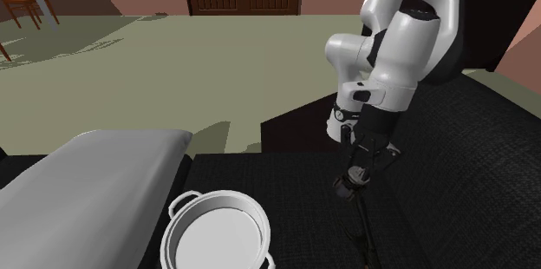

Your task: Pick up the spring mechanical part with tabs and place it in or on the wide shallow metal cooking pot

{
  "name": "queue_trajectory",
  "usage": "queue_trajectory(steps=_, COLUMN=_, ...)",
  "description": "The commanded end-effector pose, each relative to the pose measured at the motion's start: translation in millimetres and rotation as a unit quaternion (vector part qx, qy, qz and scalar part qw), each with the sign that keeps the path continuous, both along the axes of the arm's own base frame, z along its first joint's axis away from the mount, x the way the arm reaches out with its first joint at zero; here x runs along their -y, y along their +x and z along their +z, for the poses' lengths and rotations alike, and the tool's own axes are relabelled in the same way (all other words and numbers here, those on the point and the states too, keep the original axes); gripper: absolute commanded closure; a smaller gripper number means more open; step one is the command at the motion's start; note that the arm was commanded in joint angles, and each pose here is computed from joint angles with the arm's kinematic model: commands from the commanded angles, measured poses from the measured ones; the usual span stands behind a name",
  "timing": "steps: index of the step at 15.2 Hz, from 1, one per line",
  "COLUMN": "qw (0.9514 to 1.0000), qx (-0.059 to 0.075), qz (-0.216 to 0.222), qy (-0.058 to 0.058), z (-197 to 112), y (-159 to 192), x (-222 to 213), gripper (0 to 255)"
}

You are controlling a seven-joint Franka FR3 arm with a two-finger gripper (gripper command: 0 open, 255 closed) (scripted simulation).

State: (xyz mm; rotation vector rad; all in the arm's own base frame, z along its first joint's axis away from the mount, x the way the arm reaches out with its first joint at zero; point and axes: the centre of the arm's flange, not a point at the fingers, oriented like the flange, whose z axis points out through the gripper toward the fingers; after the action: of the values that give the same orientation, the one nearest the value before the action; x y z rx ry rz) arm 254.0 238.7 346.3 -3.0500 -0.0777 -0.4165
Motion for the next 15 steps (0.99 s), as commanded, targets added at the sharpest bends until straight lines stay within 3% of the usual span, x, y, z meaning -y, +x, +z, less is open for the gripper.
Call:
queue_trajectory(steps=1, qw=1.0, qx=0.0, qz=0.0, qy=0.0, z=11.1, y=0.3, x=-0.5, gripper=255)
queue_trajectory(steps=13, qw=1.0, qx=0.0, qz=0.0, qy=0.0, z=71.0, y=0.2, x=-0.4, gripper=255)
queue_trajectory(steps=15, qw=1.0, qx=0.0, qz=0.0, qy=0.0, z=71.9, y=25.8, x=6.2, gripper=255)
